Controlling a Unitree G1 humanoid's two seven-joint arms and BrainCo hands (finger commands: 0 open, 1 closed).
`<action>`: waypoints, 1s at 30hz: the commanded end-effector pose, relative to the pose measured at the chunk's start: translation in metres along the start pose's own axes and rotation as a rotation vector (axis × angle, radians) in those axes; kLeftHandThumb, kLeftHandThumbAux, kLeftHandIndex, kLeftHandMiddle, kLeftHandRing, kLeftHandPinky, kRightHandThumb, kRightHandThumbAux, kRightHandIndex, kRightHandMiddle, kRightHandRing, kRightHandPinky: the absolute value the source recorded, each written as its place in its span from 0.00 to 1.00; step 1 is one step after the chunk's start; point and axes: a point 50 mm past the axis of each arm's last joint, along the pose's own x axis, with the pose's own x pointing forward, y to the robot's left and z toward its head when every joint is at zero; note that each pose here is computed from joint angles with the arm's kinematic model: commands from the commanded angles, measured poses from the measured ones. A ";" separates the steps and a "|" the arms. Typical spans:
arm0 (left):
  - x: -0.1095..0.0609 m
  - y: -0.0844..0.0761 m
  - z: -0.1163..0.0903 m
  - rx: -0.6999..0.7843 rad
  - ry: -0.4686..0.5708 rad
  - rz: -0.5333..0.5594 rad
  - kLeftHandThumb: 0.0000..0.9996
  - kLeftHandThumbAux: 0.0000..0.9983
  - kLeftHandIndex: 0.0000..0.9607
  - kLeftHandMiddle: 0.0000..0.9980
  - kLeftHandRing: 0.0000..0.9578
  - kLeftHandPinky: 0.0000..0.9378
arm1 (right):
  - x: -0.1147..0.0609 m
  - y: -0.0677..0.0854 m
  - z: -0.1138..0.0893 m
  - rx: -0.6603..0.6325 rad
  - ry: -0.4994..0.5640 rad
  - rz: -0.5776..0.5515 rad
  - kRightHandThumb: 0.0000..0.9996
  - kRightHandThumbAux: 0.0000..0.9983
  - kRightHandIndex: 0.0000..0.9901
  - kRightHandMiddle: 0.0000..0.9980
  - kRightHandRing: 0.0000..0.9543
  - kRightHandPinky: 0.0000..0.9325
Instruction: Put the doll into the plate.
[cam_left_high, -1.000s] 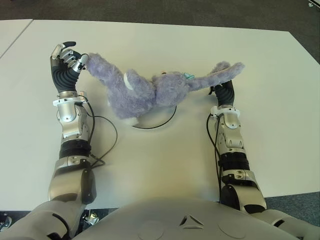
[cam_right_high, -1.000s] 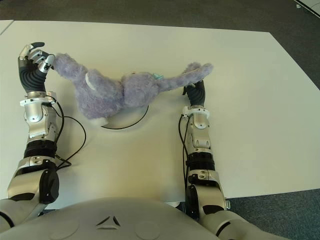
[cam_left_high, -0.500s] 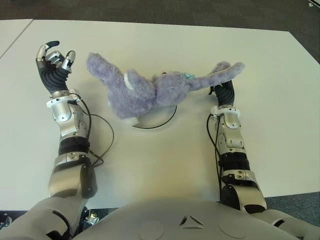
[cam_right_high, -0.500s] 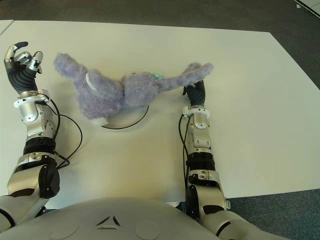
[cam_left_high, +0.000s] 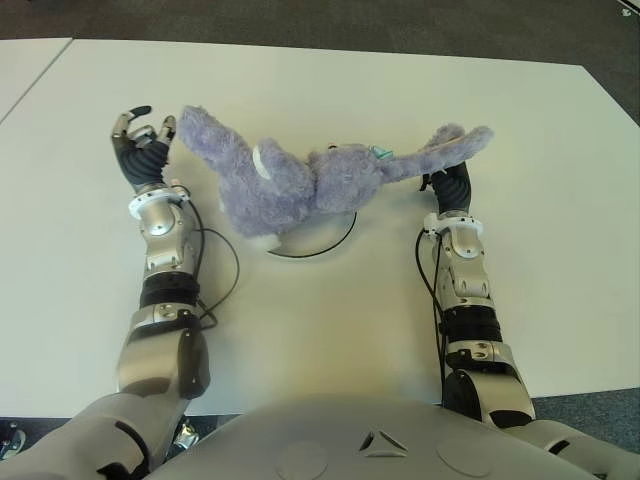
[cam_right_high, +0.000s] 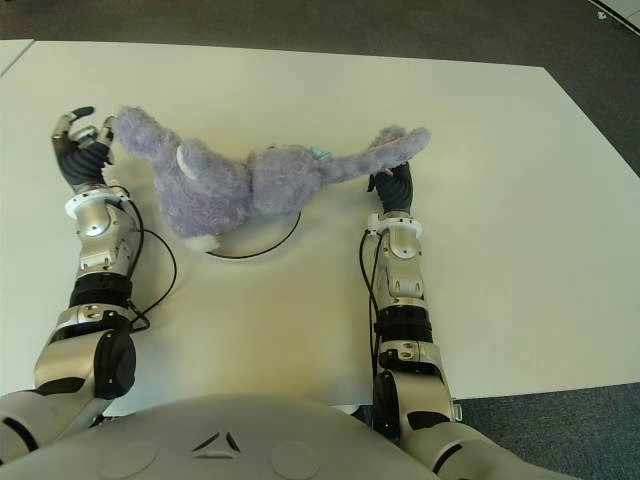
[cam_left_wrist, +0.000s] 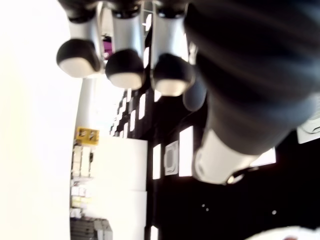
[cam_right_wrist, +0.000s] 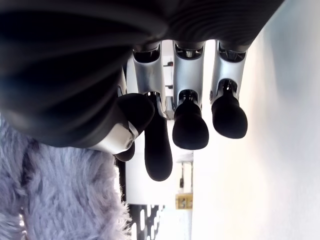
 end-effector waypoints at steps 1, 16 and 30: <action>-0.014 -0.002 -0.020 0.045 0.102 -0.035 0.28 0.87 0.87 0.91 0.94 0.93 | -0.019 -0.004 -0.035 0.000 0.165 -0.023 0.85 0.68 0.43 0.59 0.80 0.78; -0.036 -0.009 -0.034 0.046 0.211 -0.168 0.34 0.85 0.88 0.91 0.94 0.94 | -0.019 -0.005 -0.032 -0.003 0.162 -0.036 0.85 0.68 0.43 0.59 0.80 0.78; -0.075 -0.027 -0.026 -0.028 0.280 -0.268 0.40 0.81 0.85 0.89 0.93 0.94 | -0.021 -0.004 -0.029 0.000 0.164 -0.050 0.85 0.68 0.43 0.58 0.80 0.78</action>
